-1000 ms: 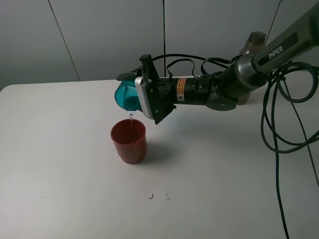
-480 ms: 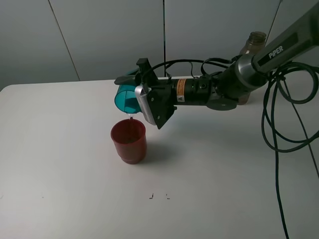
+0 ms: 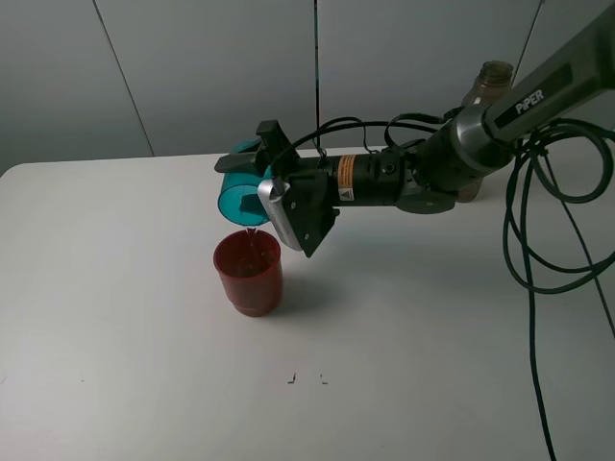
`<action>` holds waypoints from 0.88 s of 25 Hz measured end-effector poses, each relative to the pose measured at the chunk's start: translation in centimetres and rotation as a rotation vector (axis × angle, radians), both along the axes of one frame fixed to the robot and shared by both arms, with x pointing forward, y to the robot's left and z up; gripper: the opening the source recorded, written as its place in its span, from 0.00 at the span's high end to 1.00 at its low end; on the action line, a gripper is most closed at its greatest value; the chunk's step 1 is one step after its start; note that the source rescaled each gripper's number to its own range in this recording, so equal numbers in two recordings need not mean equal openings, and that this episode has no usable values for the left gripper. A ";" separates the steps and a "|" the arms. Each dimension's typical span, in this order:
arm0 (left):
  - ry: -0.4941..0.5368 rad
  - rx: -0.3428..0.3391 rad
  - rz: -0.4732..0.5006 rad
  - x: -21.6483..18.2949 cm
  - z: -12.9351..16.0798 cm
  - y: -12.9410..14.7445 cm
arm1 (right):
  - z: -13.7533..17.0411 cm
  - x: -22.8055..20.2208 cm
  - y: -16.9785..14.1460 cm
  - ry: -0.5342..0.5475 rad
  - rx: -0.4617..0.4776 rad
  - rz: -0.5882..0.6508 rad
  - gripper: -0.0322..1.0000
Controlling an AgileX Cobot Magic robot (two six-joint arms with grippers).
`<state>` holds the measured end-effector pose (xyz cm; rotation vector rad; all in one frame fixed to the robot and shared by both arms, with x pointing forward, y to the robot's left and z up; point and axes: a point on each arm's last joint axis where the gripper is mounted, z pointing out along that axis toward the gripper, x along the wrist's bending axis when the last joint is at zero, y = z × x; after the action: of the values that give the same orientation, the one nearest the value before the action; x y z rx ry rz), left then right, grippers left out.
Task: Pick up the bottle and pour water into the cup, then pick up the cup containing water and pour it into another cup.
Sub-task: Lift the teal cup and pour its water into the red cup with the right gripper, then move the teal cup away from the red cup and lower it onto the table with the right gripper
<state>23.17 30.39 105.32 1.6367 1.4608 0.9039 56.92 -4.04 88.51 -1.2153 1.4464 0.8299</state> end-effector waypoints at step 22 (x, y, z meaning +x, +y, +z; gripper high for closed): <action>0.000 0.000 0.000 0.0 0.0 0.0 | 0.0 0.0 0.0 -0.188 -0.053 0.048 0.92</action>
<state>23.17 30.39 105.32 1.6367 1.4608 0.9039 56.92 -4.04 88.52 -1.3355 1.2979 0.6932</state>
